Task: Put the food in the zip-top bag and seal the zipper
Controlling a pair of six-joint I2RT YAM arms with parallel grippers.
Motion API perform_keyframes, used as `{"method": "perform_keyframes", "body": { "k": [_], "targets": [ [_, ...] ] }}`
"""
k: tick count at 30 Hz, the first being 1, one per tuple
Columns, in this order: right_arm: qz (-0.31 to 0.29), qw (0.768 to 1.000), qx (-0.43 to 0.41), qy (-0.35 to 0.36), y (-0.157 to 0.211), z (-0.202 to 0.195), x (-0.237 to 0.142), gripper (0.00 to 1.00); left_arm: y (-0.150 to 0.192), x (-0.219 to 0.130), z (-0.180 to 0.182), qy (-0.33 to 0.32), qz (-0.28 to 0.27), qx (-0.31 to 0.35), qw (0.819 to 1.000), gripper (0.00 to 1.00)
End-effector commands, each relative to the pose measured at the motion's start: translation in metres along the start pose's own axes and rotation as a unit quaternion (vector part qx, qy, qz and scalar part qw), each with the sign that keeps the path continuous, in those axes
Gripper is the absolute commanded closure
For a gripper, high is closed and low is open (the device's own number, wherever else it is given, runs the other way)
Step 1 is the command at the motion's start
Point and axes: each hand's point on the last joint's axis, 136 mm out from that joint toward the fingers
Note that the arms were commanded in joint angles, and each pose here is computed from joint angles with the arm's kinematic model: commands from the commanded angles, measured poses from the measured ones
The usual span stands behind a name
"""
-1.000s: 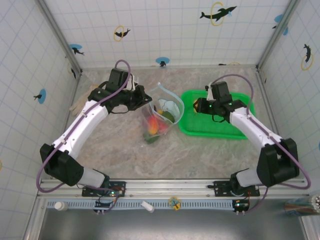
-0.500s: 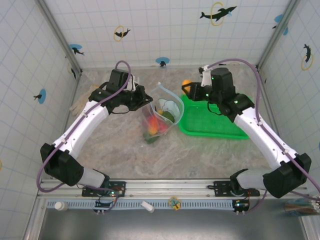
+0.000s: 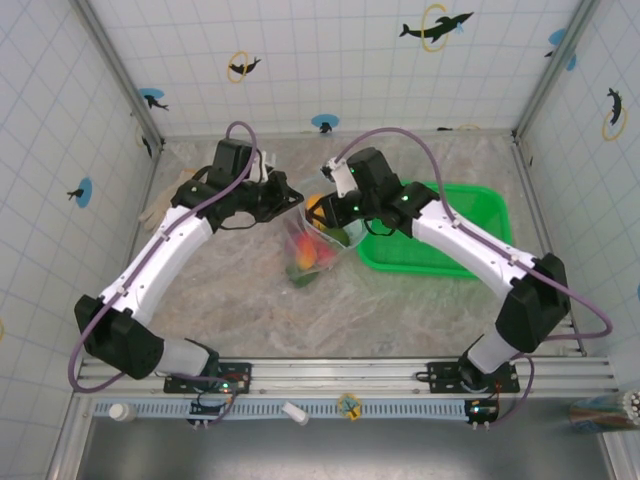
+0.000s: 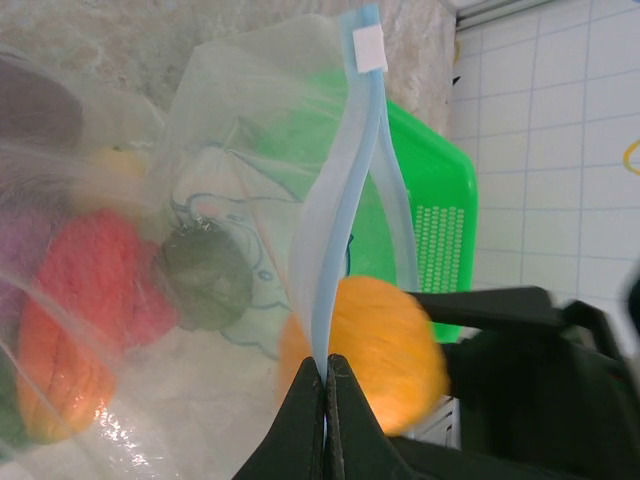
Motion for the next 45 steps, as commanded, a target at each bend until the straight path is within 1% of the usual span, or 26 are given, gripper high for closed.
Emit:
{"method": "perform_keyframes", "body": {
  "k": [1,7,10,13,17,18,20,22,26,27,29,31,33,35,37,40,42,45],
  "targets": [
    [0.029,0.999,0.011,0.011,0.009,-0.003,0.012,0.57,0.001,-0.010,-0.003,0.005,-0.006,0.004,1.000,1.00],
    [0.079,0.995,0.045,0.050,0.010,-0.018,0.043,0.59,0.001,-0.011,-0.005,0.008,-0.007,0.012,1.000,1.00],
    [0.091,0.991,0.068,0.075,0.007,-0.026,0.058,0.58,0.001,-0.011,-0.005,0.009,-0.008,0.014,1.000,1.00],
    [0.102,0.987,0.085,0.087,0.012,-0.030,0.072,0.57,-0.001,-0.009,-0.004,0.007,-0.010,0.014,1.000,1.00],
    [0.099,0.984,0.096,0.113,0.021,-0.038,0.081,0.54,-0.006,-0.008,-0.006,0.010,-0.015,0.017,1.000,1.00],
    [0.097,0.984,0.099,0.115,0.022,-0.040,0.082,0.52,-0.007,-0.007,-0.007,0.010,-0.016,0.017,1.000,1.00],
    [0.092,0.984,0.103,0.116,0.021,-0.041,0.082,0.42,-0.008,-0.008,-0.008,0.011,-0.018,0.018,1.000,1.00],
    [0.078,0.985,0.100,0.114,0.014,-0.037,0.078,0.34,-0.007,-0.007,-0.007,0.010,-0.017,0.017,1.000,1.00],
    [0.055,0.989,0.091,0.108,0.002,-0.032,0.064,0.23,-0.005,-0.009,-0.004,0.004,-0.016,0.018,1.000,1.00],
    [0.052,0.989,0.091,0.109,0.000,-0.032,0.060,0.22,-0.004,-0.009,-0.002,0.002,-0.016,0.018,1.000,1.00],
    [0.047,0.988,0.093,0.110,-0.001,-0.035,0.052,0.30,-0.001,-0.008,0.000,0.001,-0.014,0.017,1.000,1.00],
    [0.040,0.989,0.097,0.106,-0.002,-0.037,0.044,0.42,-0.001,-0.009,0.000,0.000,-0.015,0.016,1.000,1.00],
    [0.035,0.989,0.101,0.098,-0.002,-0.038,0.036,0.47,-0.002,-0.010,0.001,-0.003,-0.018,0.019,1.000,1.00],
    [0.030,0.989,0.105,0.097,-0.002,-0.043,0.025,0.60,-0.001,-0.011,0.003,-0.008,-0.020,0.020,1.000,1.00],
    [0.020,0.991,0.105,0.079,-0.005,-0.041,0.012,0.68,0.001,-0.012,0.006,-0.011,-0.019,0.020,1.000,1.00],
    [-0.014,0.994,0.091,0.049,-0.017,-0.030,-0.011,0.69,0.002,-0.012,0.008,-0.015,-0.018,0.018,1.000,1.00],
    [-0.046,0.995,0.084,0.043,-0.027,-0.026,-0.031,0.65,0.000,-0.014,0.010,-0.023,-0.022,0.017,0.999,1.00],
    [-0.080,0.991,0.092,0.051,-0.037,-0.032,-0.060,0.62,-0.007,-0.021,0.014,-0.044,-0.040,0.021,0.998,1.00]
  ]
}}
Point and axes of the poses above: each hand's point on the last joint's axis, 136 mm out from that joint toward the fingers, its own x axis out along the fingers, its own z axis along the line the jaws close on, y = z × x, and after that the axes turned 13 degrees about x, right-handed
